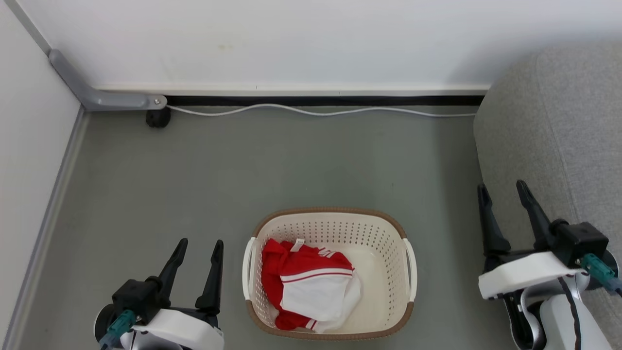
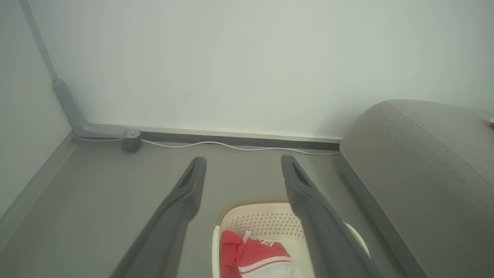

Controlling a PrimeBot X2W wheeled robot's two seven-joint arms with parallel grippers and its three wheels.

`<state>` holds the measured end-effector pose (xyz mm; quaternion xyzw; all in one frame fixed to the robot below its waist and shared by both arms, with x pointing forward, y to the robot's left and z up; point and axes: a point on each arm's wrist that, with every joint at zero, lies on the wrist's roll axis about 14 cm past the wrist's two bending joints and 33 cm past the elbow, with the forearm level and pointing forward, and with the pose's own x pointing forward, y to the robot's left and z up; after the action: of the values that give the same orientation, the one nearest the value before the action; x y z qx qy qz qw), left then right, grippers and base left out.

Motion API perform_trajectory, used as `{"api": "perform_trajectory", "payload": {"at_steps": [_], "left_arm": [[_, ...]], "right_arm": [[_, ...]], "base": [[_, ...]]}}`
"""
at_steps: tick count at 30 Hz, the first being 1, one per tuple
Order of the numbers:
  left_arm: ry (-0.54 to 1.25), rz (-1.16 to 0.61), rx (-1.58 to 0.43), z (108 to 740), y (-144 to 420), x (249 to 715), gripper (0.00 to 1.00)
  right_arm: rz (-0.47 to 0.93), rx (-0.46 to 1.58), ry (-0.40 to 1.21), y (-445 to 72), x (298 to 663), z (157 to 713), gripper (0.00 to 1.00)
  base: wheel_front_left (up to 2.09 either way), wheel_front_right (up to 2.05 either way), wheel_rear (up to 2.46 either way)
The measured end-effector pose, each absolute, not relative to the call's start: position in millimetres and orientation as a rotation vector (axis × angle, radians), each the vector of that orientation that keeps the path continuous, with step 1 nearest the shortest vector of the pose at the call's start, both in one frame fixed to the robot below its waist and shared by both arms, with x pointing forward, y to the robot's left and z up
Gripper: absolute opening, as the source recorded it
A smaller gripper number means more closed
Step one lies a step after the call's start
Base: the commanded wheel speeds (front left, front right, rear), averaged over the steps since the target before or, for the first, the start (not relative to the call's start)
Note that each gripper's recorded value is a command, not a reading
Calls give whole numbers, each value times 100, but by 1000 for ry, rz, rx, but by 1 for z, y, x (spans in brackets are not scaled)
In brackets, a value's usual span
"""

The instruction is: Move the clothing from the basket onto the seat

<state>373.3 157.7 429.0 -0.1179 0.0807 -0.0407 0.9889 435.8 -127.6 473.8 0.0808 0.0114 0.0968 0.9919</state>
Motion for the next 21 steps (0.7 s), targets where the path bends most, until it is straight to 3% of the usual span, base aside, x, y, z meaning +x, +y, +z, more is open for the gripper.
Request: {"api": "perform_trajectory", "payload": {"at_steps": [14, 21], "left_arm": [[356, -198, -296, 354, 109, 426, 100], [493, -342, -307, 303, 60, 439, 100]], "right_arm": [[247, 140, 29, -111, 505, 446, 100], [240, 129, 79, -116, 528, 408, 100]], "base": [[0, 0, 0], [0, 0, 0]]}}
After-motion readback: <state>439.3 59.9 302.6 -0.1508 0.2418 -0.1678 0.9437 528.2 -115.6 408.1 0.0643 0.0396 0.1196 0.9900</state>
